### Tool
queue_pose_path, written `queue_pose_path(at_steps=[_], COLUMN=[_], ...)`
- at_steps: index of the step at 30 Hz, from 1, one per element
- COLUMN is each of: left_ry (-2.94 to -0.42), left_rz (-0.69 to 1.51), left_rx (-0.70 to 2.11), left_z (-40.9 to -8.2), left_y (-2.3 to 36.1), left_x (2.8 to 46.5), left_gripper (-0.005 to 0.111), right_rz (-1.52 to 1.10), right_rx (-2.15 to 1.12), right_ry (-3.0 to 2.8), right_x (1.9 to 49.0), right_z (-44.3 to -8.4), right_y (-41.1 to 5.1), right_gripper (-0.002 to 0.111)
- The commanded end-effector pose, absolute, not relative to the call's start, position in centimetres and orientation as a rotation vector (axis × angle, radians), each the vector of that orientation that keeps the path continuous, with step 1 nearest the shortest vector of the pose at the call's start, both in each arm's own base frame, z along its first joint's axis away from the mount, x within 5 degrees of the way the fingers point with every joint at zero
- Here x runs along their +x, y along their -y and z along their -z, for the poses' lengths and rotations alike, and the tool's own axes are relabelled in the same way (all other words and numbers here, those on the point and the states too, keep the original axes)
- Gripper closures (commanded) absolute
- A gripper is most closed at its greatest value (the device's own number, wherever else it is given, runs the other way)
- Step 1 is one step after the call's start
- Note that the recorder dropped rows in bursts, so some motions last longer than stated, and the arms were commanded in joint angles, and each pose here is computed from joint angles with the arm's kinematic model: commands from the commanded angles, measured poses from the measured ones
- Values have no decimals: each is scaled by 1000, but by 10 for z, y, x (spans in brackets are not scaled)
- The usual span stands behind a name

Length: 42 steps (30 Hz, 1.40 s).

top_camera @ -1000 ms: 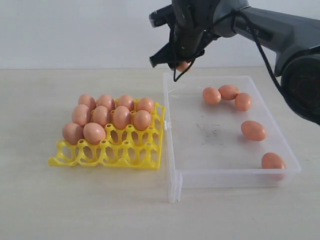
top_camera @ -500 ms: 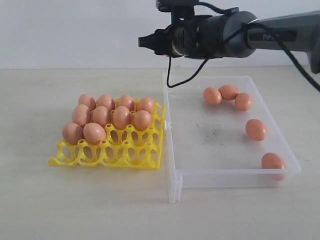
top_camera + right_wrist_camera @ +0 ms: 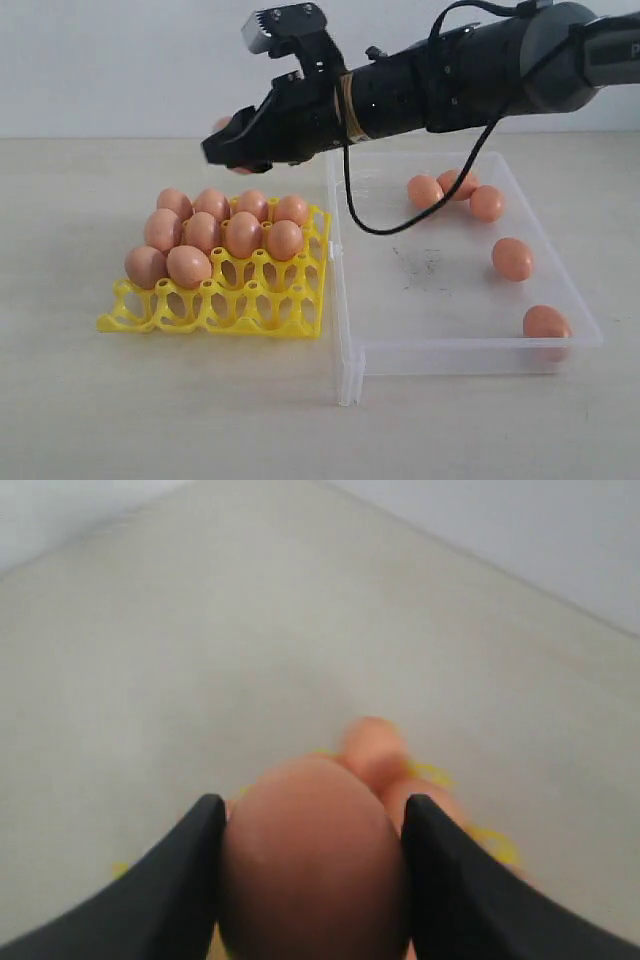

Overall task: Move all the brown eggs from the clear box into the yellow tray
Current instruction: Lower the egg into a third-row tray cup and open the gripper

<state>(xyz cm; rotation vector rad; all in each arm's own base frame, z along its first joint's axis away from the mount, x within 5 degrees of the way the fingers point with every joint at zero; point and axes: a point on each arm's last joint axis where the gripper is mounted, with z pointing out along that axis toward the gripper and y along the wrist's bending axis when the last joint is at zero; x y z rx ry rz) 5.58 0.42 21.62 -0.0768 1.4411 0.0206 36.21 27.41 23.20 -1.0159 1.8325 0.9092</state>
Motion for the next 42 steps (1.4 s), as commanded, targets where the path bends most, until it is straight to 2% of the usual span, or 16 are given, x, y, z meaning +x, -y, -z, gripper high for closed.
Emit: queue_pose_path(at_steps=[1, 5, 11, 14, 24, 33, 42], left_ry=[-1432, -1432, -1432, -1432, -1432, -1432, -1432], left_rz=[-18, -18, -18, -18, -18, -18, -18], left_rx=[-76, -76, -76, -76, -76, -76, -76], left_z=[-218, -218, -218, -218, -218, -218, -218], left_y=[-4, -4, -4, -4, -4, -4, -4], left_x=[55, 55, 55, 55, 55, 55, 55], left_gripper=[103, 103, 103, 103, 103, 103, 103], right_rz=[-1130, -1071, -1032, -1015, -922, -916, -870], right_rx=[-1327, -1281, -941, -980, -1179, -1276, -1282], right_ry=[-1459, -1431, -1501, -1513, -1552, -1518, -1512], right_x=[325, 320, 322, 321, 327, 332, 338], right_z=[-235, -215, -194, -187, -119, -104, -110], right_y=[-282, -276, -261, -262, -268, -273, -285], right_gripper=[109, 109, 109, 109, 109, 109, 109])
